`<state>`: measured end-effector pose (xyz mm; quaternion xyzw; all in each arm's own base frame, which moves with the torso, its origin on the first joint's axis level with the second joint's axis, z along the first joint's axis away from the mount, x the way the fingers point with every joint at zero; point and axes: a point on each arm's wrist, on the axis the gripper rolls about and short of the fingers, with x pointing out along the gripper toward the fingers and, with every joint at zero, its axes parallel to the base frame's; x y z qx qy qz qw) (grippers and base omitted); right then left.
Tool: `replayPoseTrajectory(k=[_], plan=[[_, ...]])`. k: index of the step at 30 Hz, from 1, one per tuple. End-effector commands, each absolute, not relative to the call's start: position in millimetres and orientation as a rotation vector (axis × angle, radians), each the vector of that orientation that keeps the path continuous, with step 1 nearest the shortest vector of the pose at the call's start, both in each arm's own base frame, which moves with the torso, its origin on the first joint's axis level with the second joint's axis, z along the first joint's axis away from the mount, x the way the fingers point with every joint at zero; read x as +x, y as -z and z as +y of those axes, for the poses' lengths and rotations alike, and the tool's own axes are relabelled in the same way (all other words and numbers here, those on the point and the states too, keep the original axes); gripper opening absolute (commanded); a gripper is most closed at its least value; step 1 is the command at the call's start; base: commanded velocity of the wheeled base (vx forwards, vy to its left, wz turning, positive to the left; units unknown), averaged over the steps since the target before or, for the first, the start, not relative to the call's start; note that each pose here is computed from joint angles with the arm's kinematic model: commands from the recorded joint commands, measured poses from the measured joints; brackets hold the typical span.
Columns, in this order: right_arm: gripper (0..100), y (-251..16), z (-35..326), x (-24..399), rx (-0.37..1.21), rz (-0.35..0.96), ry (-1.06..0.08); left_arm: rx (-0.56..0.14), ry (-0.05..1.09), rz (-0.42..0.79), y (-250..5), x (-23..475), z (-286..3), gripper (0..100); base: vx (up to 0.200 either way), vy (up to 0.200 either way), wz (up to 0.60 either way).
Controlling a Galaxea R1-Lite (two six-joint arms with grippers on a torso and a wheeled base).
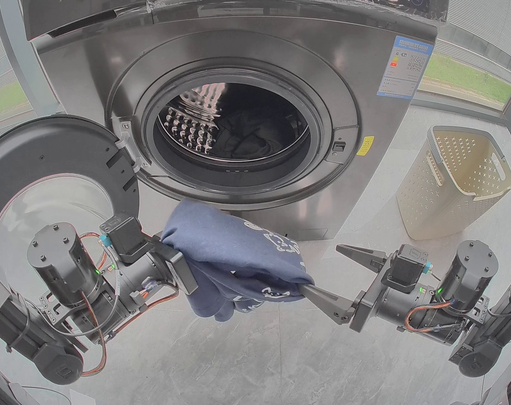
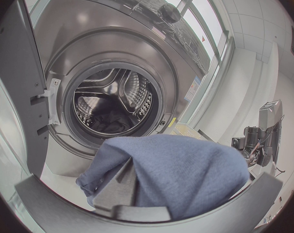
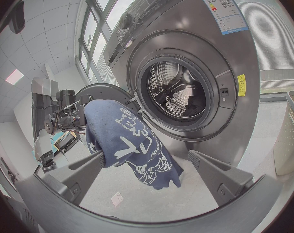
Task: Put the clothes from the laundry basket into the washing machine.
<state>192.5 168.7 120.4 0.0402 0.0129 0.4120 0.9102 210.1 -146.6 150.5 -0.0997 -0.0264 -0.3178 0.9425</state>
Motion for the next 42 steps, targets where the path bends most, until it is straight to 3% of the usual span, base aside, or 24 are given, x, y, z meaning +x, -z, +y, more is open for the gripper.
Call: replayPoseTrajectory(k=[1,7,15,35,42], plan=[[100,-124,168,193,0.088,0.012,-0.843,-0.191,0.643,-0.039,-146,206,-142,0,0.000,0.000,0.00],[100,-131,168,207,0.115,-0.028,-0.731,-0.207,0.647,-0.072,-149,205,-141,0,0.000,0.000,0.00],[100,-119,162,227,0.126,0.006,-0.616,-0.213,0.618,-0.091,-152,210,-138,0,0.000,0.000,0.00],[100,-117,166,230,0.131,0.011,-0.618,-0.197,0.624,-0.050,-143,204,-139,0,0.000,0.000,0.00],[100,-117,165,229,0.131,0.012,-0.614,-0.194,0.626,-0.046,-142,204,-140,0,0.200,0.000,0.00]])
